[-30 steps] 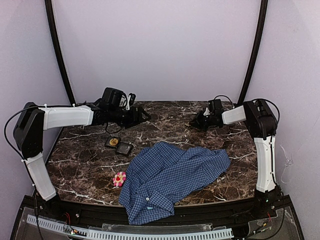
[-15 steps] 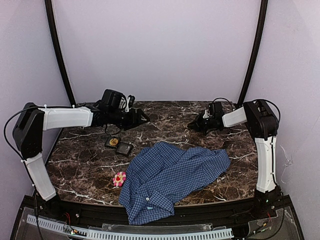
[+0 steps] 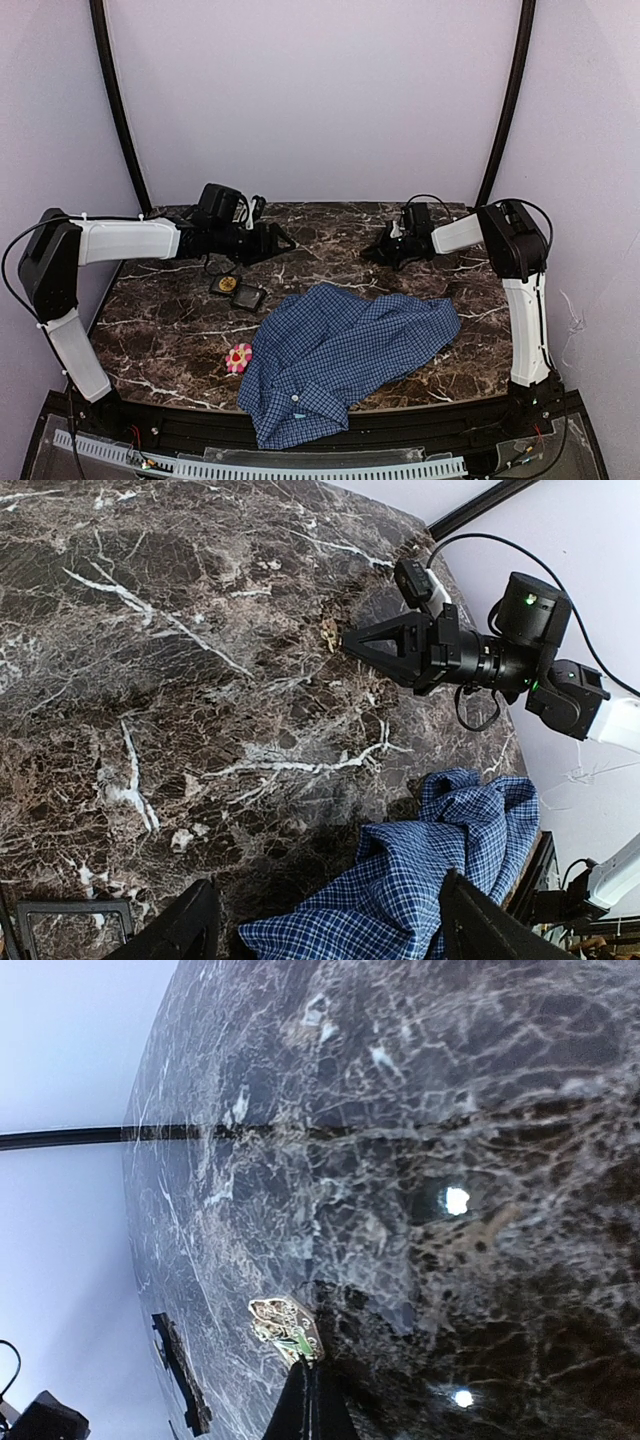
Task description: Remove the brooch from the garment
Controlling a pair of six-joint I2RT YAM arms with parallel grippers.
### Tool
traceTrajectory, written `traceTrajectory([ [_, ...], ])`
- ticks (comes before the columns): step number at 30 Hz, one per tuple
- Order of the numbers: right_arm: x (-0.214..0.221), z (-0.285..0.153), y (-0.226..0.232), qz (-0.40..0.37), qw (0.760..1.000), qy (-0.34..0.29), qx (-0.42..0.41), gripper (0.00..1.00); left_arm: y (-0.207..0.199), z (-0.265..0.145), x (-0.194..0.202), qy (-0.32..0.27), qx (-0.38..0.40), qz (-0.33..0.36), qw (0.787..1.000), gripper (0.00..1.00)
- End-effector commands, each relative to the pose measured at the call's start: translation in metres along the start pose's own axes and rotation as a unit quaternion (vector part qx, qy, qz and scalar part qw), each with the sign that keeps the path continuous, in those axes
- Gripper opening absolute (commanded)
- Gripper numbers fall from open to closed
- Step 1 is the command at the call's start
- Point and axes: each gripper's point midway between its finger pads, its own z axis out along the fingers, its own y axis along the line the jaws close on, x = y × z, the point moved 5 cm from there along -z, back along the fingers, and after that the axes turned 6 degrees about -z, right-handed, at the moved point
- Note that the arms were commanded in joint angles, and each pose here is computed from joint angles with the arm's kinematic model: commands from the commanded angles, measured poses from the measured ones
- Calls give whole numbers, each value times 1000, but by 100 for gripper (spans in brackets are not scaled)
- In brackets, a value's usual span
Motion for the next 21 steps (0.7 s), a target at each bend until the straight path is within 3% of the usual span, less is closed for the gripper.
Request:
traceTrajectory([
  [1, 11, 9, -9, -1, 1000, 11, 18, 0, -4, -10, -4, -16, 4, 7, 1000, 77],
  [11, -22, -34, 0, -1, 998, -55, 9, 0, -5, -8, -7, -22, 7, -1, 1000, 77],
  [21, -24, -8, -12, 13, 1000, -25, -3, 0, -4, -7, -6, -17, 5, 0, 1000, 77],
])
